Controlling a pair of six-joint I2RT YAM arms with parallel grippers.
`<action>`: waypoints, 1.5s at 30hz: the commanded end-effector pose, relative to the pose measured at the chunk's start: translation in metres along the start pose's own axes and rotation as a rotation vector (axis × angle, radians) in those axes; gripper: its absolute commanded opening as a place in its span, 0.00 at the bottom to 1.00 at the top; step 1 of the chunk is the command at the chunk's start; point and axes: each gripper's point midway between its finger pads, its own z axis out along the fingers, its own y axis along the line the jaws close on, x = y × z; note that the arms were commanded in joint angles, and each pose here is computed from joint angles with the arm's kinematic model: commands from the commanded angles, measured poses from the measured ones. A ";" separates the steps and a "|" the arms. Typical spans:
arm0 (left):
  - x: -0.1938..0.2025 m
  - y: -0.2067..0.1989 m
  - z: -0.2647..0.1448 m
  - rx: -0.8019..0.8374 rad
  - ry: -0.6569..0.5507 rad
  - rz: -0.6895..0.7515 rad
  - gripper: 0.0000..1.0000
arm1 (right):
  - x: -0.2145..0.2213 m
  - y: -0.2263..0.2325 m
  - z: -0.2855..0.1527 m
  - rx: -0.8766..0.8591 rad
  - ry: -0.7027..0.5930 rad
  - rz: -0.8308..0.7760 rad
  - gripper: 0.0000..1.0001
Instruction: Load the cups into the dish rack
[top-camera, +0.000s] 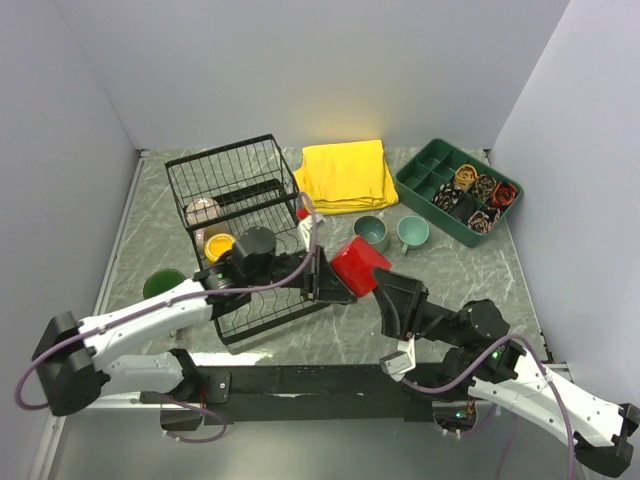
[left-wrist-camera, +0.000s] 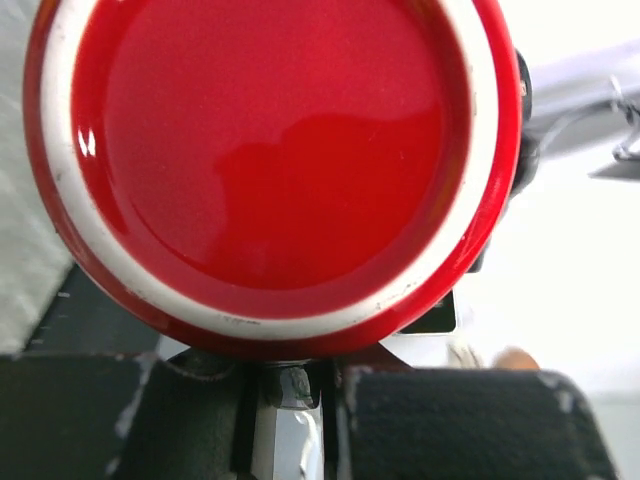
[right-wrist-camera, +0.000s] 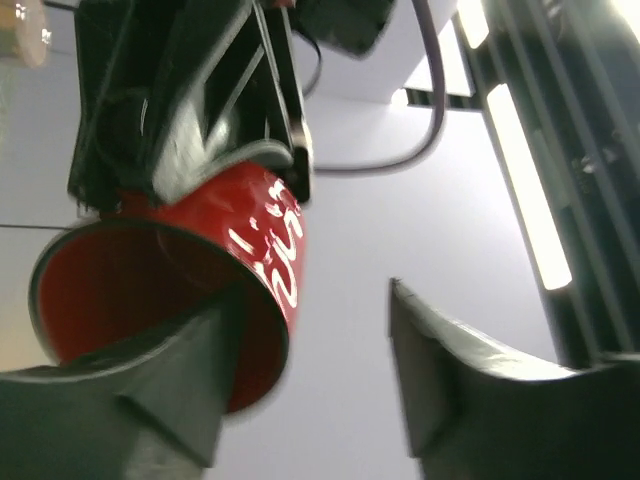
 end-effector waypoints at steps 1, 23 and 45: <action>-0.032 -0.028 -0.029 0.014 -0.231 0.175 0.01 | -0.001 -0.012 -0.006 0.049 0.008 -0.013 0.76; -0.001 0.180 -0.165 -0.980 -0.665 -0.173 0.01 | 0.029 0.043 -0.032 -0.102 0.244 0.253 0.94; 0.032 0.267 -0.210 -1.511 -0.683 -0.264 0.03 | 0.036 0.043 -0.044 -0.073 0.307 0.300 0.94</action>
